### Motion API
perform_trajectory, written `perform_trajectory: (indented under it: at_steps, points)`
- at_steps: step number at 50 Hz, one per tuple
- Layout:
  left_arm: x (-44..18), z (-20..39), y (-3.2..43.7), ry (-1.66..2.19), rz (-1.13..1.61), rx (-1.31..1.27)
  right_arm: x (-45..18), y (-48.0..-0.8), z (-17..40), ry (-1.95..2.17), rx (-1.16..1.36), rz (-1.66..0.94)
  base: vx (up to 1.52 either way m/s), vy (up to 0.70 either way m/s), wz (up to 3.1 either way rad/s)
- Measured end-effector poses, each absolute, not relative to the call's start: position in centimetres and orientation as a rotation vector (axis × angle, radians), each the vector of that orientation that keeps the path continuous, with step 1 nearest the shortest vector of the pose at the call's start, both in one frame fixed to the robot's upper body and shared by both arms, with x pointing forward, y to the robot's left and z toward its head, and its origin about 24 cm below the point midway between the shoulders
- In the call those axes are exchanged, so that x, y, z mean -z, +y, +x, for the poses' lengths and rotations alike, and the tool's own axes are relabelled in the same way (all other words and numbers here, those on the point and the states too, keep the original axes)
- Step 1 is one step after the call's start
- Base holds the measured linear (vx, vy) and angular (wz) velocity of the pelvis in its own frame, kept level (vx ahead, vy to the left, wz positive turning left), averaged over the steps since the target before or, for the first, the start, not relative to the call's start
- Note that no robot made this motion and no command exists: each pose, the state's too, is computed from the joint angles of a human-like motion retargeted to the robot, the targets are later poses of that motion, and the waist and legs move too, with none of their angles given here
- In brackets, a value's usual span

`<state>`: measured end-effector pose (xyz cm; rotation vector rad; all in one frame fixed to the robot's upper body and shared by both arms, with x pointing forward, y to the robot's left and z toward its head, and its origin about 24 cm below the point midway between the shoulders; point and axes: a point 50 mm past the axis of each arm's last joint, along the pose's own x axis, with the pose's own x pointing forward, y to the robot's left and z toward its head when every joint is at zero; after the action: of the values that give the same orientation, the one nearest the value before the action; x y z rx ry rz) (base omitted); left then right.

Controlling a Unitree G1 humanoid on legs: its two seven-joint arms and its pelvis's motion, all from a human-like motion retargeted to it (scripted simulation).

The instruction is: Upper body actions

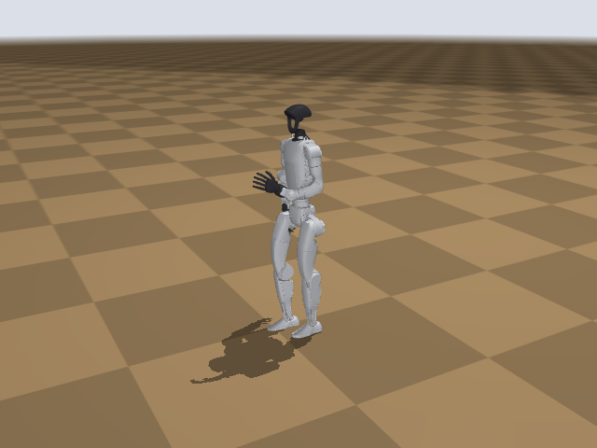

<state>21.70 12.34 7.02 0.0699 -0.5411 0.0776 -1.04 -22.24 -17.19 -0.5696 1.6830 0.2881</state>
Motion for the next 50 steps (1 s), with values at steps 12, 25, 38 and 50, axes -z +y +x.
perform_trajectory:
  at_steps: [12, 25, 38, 50]
  points:
    - [-6.7, 21.6, 10.9, -0.533, 0.067, -0.046, 17.3, -22.2, -0.5, 1.661, -0.276, -0.564, 0.05, -0.09, 0.06]
    - [-6.5, 21.8, 11.1, -0.530, 0.114, -0.004, 16.9, -22.1, 7.9, 1.351, -0.316, -0.740, -0.18, -0.01, -0.27]
    - [2.5, 21.9, 12.9, -0.095, 0.405, 0.214, 17.3, -22.2, 4.2, 1.428, -0.371, -0.798, -0.23, -0.02, -0.05]
    - [11.6, 15.9, 15.0, 0.380, 0.626, 0.317, 17.1, -22.9, -0.2, 1.656, -0.353, -0.684, -0.33, -0.08, 0.09]
